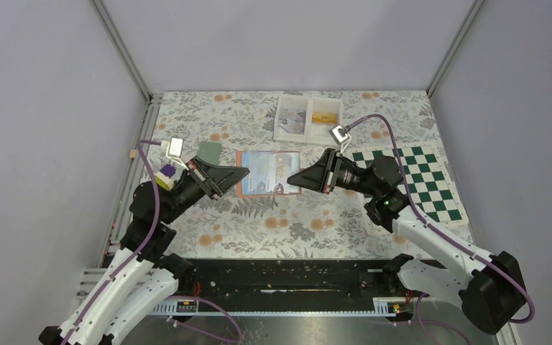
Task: Take the credit cards out of the card holder
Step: Remove the credit card from the card holder, then place the credit card in the storage box.
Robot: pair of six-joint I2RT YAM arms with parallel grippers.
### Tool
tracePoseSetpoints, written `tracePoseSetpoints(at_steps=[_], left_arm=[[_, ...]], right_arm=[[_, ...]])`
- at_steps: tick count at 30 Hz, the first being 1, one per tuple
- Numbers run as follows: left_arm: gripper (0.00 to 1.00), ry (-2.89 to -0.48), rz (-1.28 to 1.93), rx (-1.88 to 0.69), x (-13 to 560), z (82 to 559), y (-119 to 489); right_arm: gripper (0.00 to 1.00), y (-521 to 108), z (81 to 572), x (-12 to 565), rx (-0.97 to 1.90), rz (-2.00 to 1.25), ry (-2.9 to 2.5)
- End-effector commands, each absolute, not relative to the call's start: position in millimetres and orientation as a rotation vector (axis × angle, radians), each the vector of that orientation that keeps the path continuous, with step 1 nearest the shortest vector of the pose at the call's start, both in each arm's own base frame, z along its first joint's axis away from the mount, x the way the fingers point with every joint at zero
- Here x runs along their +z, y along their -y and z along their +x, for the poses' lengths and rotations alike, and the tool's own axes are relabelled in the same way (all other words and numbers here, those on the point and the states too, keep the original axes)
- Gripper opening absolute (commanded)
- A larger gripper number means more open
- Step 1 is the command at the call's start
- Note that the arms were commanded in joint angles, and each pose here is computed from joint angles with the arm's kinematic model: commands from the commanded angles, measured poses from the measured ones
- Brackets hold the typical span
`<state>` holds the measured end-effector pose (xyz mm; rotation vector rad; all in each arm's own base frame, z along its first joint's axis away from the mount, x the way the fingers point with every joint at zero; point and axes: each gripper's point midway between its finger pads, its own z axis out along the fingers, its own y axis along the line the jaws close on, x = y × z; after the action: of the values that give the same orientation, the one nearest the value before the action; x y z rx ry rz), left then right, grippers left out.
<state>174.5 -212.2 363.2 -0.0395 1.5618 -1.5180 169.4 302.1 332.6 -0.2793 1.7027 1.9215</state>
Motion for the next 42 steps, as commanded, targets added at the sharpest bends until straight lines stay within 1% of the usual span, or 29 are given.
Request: tracePoseSetpoints(at_steps=[1, 8, 15, 21, 26, 33, 36, 42], left_arm=[[0.0, -1.5, -0.024, -1.497, 377.2, 174.2, 205.2], [0.0, -1.572, -0.024, -1.324, 362.4, 185.7, 194.2], [0.0, -1.611, -0.041, -1.209, 346.3, 194.4, 184.1], [0.0, -1.691, -0.059, -0.983, 316.0, 206.9, 162.0], [0.0, -1.751, -0.024, -0.779, 289.9, 214.9, 142.0], [0.0, -1.748, 0.065, -0.556, 275.1, 215.4, 115.4], [0.0, -1.727, 0.067, -0.535, 276.1, 210.4, 109.2], [0.0, -1.697, 0.072, -0.611, 280.7, 198.2, 117.5]], right_arm=[[0.0, -293.1, 167.2, 336.1, 1.871, -0.323, -1.674], [0.0, -283.8, 181.4, 330.1, 1.779, -0.24, -1.704], [0.0, -282.4, 194.4, 319.2, 1.718, -0.19, -1.742], [0.0, -276.0, 220.0, 311.2, 1.584, -0.085, -1.759], [0.0, -267.9, 269.5, 291.2, 1.318, 0.061, -1.854], [0.0, -279.0, 359.9, 264.1, 1.226, 0.423, -1.792], [0.0, -286.5, 401.4, 241.5, 1.191, 0.588, -1.755], [0.0, -288.4, 467.0, 200.3, 1.019, 0.831, -1.653]])
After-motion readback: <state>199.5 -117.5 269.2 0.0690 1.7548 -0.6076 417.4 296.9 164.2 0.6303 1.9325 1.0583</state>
